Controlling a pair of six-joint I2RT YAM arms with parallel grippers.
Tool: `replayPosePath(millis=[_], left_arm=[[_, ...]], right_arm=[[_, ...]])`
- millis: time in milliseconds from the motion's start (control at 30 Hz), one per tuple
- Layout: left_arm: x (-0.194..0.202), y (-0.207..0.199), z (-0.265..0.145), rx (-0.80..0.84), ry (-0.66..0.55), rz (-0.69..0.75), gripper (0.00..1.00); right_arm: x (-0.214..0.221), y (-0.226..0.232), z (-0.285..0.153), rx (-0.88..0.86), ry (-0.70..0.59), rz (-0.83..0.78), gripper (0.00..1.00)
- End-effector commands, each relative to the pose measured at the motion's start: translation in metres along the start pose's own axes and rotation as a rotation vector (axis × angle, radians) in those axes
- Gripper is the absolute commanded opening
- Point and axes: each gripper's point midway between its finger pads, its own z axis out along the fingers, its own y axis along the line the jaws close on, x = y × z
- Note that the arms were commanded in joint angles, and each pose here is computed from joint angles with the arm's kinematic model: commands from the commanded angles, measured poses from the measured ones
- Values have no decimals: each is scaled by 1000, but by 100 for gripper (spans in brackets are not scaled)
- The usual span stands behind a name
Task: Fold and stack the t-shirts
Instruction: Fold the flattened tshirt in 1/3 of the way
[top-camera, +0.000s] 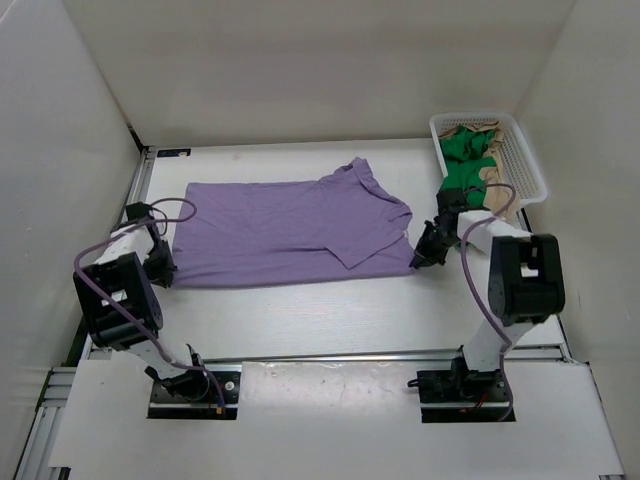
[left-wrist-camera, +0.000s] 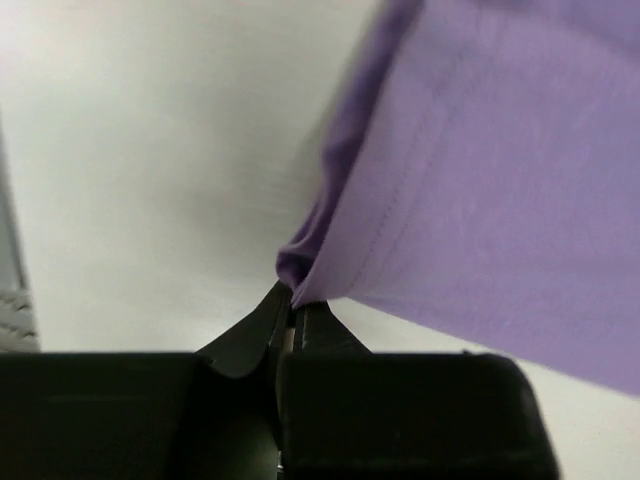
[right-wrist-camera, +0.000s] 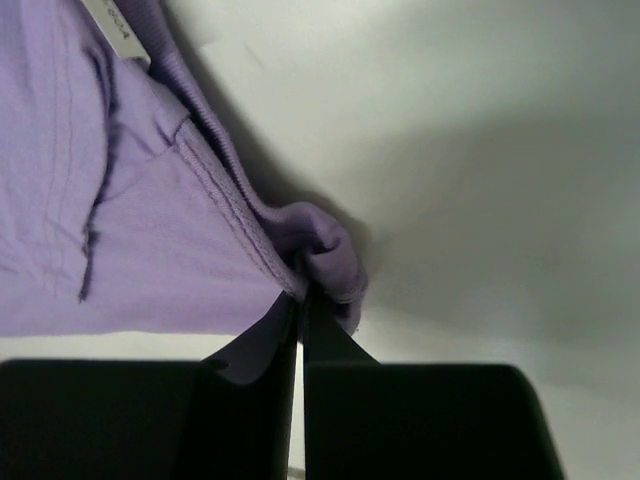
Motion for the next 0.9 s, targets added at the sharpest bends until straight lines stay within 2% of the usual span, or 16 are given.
replayPosePath(millis=[0,100,300,367,533,800,867], left_arm=[[2,33,-16,-128,-47,-46,10],[26,34,-16,-136,18,-35,10],[48,44,-38,-190,23,-33,10],[51,45,-42,-190,12,-36,10],[85,43,-38,-189,95,-19,10],[129,51,-39,-245,122,-10,10],[136,51,-39,-244,136,-7,13]], right_arm=[[29,-35,-28,154,-31,73,0],[53,-46,-37,187,-3,131,0],[67,-40,-70,150,-78,224,0],[73,-39,-70,143,-62,246,0],[107,-49,-62,146,15,260,0],[158,-87,-59,194,30,275,0],[163,-90,-59,202,40,277,3]])
